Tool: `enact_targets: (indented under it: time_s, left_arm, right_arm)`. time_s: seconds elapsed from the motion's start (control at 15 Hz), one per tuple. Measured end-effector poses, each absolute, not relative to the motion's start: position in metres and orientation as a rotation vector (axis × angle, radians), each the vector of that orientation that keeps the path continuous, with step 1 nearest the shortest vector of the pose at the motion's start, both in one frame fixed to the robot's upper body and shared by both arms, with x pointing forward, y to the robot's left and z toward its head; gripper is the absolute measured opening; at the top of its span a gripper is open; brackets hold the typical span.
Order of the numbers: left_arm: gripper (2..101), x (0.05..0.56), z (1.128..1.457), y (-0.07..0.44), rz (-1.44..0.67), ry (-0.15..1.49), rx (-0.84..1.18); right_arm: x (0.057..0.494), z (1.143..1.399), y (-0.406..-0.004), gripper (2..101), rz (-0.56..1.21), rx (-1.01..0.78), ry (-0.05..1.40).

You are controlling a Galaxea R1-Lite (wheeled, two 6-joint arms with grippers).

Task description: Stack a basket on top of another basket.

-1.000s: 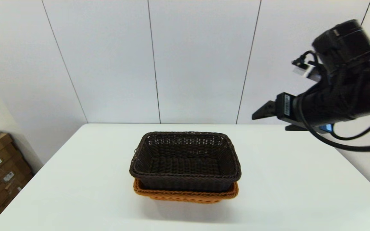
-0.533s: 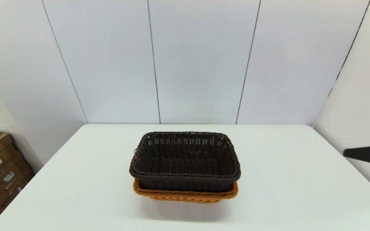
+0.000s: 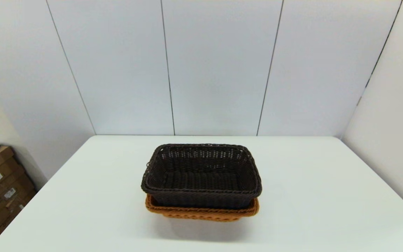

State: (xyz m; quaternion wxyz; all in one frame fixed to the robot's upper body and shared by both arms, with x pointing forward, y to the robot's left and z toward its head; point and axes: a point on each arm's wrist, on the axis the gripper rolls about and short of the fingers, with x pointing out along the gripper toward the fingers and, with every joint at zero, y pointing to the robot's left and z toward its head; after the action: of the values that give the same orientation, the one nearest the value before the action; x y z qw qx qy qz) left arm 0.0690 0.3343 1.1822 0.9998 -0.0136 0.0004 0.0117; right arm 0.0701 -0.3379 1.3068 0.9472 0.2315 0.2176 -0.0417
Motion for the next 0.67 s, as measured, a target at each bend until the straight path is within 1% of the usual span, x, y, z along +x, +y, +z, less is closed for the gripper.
enact_targets:
  time_s: [0.27,0.67]
  left_arm:
    - [97.8,0.069,1.182,0.334,0.023,0.001,-0.027]
    - [97.8,0.069,1.182,0.334,0.023,0.001,-0.027]
  right_arm:
    - [0.036,1.272,-0.338,97.1,-0.080,0.423,0.367]
    - [0.017,1.250,-0.338,97.1,-0.121,0.412,0.276]
